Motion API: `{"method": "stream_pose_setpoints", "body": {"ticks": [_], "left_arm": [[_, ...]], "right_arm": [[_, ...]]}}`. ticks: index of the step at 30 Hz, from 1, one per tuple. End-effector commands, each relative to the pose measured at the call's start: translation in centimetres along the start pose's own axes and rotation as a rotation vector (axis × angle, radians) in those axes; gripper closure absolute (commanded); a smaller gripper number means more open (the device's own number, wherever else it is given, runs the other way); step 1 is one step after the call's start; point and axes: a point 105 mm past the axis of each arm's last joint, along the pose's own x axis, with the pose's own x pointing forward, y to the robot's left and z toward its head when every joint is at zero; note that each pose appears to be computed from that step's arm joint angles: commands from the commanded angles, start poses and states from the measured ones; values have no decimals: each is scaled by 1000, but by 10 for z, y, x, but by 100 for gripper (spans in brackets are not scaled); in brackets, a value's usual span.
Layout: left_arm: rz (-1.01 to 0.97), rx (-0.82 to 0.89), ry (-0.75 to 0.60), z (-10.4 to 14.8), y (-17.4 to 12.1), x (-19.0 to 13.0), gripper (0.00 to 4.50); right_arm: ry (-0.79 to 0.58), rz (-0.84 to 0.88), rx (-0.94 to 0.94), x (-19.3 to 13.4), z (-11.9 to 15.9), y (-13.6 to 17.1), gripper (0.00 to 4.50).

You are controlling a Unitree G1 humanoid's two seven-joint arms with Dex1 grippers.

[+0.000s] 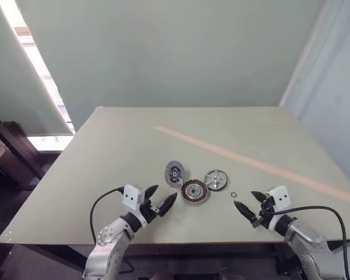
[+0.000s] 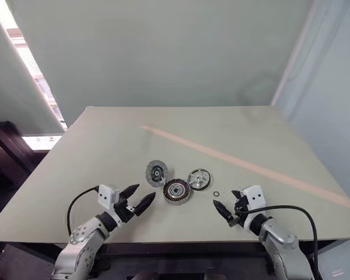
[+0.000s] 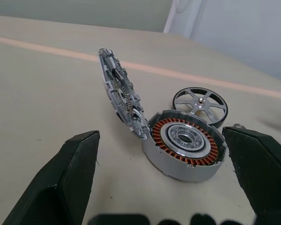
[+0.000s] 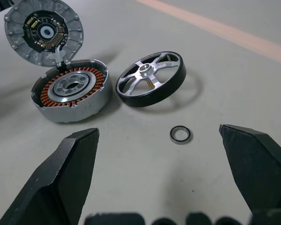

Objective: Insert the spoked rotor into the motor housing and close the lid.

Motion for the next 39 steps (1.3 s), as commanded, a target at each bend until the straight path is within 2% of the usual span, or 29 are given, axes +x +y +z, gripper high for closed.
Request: {"method": "stream_pose_setpoints", "body": {"ticks": [1, 10, 15, 20, 24, 31, 39], "left_arm": [[-15, 40, -66, 21, -3, 2, 1], [-32, 30, -87, 22, -7, 2, 1], [-61, 28, -82, 23, -5, -7, 1], [-34, 10, -75, 19, 0, -13, 1], [-55, 25, -60, 18, -1, -12, 1], [-159, 36, -15, 10, -15, -6, 1], [-216, 64, 0, 5, -23, -3, 1]], "right_arm": [[-53, 15, -32, 5, 15, -1, 0], [-96, -8, -34, 10, 25, -9, 0], [-132, -20, -73, 24, 36, -1, 0], [-133, -10, -73, 34, 35, 13, 0], [-123, -57, -50, 35, 32, 10, 0], [-12, -131, -15, 35, 14, -2, 0], [89, -122, -32, 40, 2, -7, 0]]}}
